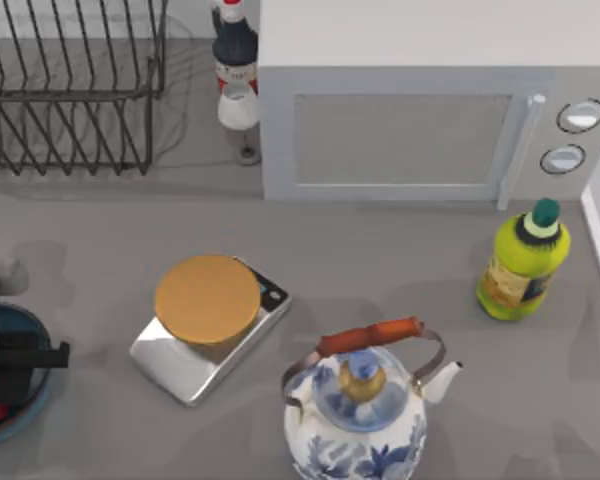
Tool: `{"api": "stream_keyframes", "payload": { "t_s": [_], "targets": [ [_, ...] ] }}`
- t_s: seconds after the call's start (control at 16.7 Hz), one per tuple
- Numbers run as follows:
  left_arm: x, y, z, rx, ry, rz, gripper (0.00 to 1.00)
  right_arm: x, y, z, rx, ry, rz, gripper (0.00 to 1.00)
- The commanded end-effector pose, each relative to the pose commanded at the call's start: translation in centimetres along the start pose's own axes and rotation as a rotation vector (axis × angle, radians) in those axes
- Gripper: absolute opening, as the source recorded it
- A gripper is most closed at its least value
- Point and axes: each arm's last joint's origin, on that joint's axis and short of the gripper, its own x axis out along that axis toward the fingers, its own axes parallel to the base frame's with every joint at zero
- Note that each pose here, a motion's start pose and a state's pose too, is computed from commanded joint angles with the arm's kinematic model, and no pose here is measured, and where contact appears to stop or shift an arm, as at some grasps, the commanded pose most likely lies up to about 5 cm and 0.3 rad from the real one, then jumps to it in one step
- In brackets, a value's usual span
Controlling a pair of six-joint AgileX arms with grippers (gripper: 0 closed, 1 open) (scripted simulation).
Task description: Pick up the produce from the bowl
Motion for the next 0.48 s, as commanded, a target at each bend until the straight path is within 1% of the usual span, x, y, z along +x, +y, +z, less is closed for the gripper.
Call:
{"api": "stream_keyframes", "payload": {
  "t_s": [0.06, 0.48],
  "targets": [
    [0.0, 0.0, 0.0, 0.0, 0.0, 0.0, 0.0, 0.0, 0.0, 0.0, 0.0, 0.0, 0.0, 1.0],
    [0.0, 0.0, 0.0, 0.0, 0.0, 0.0, 0.0, 0.0, 0.0, 0.0, 0.0, 0.0, 0.0, 1.0]
  ]
}}
